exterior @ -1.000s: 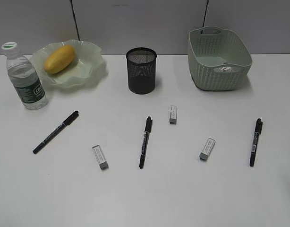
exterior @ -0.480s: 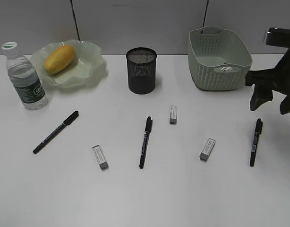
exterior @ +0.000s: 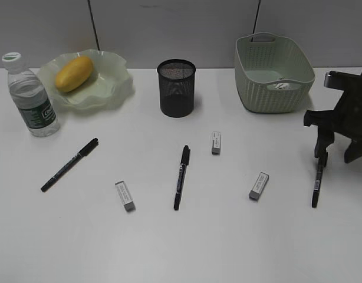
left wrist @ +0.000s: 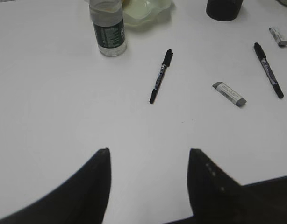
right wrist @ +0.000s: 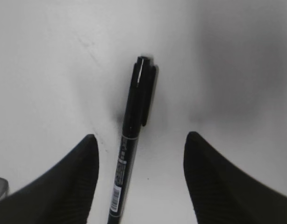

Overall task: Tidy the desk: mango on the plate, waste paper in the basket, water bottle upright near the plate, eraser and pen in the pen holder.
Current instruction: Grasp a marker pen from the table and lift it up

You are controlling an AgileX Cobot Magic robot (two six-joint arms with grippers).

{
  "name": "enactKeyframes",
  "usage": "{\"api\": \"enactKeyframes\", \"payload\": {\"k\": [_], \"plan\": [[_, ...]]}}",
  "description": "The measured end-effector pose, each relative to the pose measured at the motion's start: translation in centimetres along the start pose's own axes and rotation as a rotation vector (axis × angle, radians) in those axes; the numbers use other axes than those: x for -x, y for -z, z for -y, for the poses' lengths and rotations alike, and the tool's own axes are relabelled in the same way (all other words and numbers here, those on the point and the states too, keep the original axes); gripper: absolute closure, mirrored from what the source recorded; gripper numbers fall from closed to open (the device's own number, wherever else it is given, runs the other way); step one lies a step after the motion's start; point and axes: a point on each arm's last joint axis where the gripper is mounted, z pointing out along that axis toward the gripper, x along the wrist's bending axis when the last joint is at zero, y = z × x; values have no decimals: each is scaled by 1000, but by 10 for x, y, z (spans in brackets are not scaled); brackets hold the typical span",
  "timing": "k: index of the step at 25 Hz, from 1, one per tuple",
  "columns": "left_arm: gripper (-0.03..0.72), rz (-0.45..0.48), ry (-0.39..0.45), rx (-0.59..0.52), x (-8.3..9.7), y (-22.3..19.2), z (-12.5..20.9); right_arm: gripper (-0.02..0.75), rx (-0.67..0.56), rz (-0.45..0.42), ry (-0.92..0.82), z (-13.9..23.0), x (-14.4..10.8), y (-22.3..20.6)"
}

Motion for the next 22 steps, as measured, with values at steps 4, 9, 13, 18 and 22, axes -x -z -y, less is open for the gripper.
{"api": "enactKeyframes", "payload": {"k": [4,9,13,18,22], "plan": [[287,0,0,0,0,0,0,307,-17,6,-8,-5,-2,-14],[293,0,0,1,0,0,0,335,-17,6,-26,-14,-5,-25],[295,0,0,1,0,0,0,370,-10,14,-48,-16,-4,-27],[300,0,0,1,0,0,0,389,-7,31,-56,-17,-3,-30],[302,0,0,1,0,0,0,403,-17,37,-58,-16,-2,-34]]}}
